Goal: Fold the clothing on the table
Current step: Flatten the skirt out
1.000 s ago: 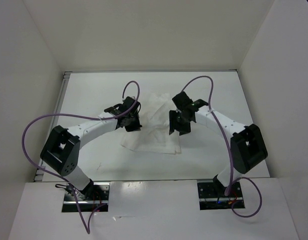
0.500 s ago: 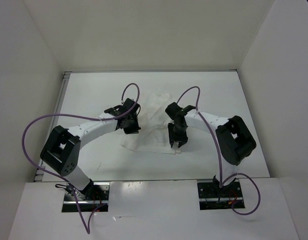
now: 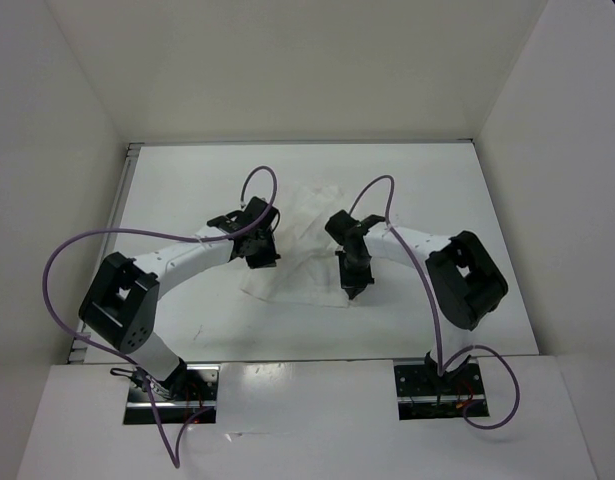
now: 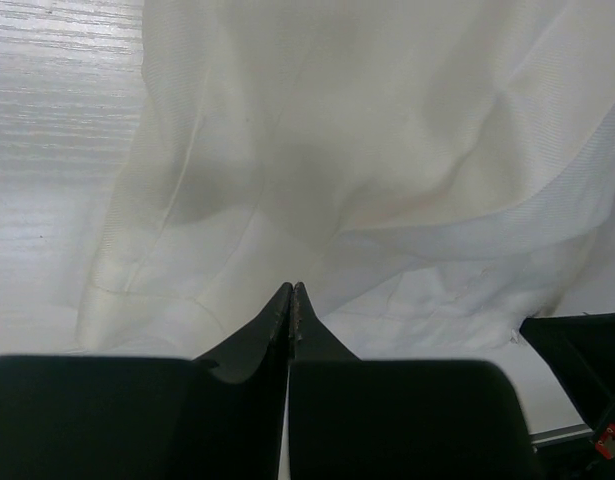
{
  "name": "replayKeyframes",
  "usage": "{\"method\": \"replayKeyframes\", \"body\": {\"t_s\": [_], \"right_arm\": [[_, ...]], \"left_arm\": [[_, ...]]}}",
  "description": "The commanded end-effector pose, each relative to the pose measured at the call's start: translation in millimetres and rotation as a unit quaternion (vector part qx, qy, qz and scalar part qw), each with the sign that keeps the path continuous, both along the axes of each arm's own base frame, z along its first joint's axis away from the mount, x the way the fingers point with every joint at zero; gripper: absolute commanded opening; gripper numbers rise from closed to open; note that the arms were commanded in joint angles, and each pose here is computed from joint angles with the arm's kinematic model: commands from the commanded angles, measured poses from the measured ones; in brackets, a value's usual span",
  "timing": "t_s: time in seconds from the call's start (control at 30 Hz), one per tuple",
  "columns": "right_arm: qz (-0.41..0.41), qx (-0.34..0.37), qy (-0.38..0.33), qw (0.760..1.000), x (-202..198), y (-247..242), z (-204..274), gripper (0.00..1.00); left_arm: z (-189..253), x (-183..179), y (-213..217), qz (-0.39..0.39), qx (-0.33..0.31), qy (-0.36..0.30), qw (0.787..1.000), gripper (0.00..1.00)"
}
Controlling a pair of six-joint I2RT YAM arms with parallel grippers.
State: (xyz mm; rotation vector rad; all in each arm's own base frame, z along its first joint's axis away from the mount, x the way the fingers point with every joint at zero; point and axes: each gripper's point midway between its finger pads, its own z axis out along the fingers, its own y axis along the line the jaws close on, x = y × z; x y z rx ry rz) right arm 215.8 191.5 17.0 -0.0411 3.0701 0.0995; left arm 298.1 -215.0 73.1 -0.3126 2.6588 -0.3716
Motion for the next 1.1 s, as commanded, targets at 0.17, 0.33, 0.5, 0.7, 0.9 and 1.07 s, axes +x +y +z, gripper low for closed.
{"method": "replayKeyframes", "body": {"t_s": [0.17, 0.33, 0.5, 0.7, 0.9, 1.07], "right_arm": [[-0.027, -0.002, -0.103, 0.994, 27, -3, 61, 0.0], [-0.034, 0.03, -0.141, 0.989, 33, 2, 98, 0.0], [-0.047, 0.029, -0.177, 0.983, 40, -3, 121, 0.0], [-0.057, -0.049, -0.13, 0.989, 29, -26, 73, 0.0], [-0.053, -0.047, -0.115, 0.991, 29, -21, 60, 0.36], [-0.042, -0.044, -0.113, 0.992, 27, -18, 60, 0.62]], "left_arm": [[26, 6, 13, 0.019, -0.02, -0.033, 0.999, 0.01], [25, 3, 14, 0.019, -0.019, -0.032, 0.999, 0.01], [13, 0, 12, 0.014, -0.021, -0.018, 1.0, 0.01], [10, -2, 11, 0.011, -0.024, -0.015, 1.0, 0.01], [7, -3, 13, 0.014, -0.018, -0.014, 1.0, 0.01], [4, -5, 15, 0.014, -0.016, -0.01, 1.0, 0.01]]}}
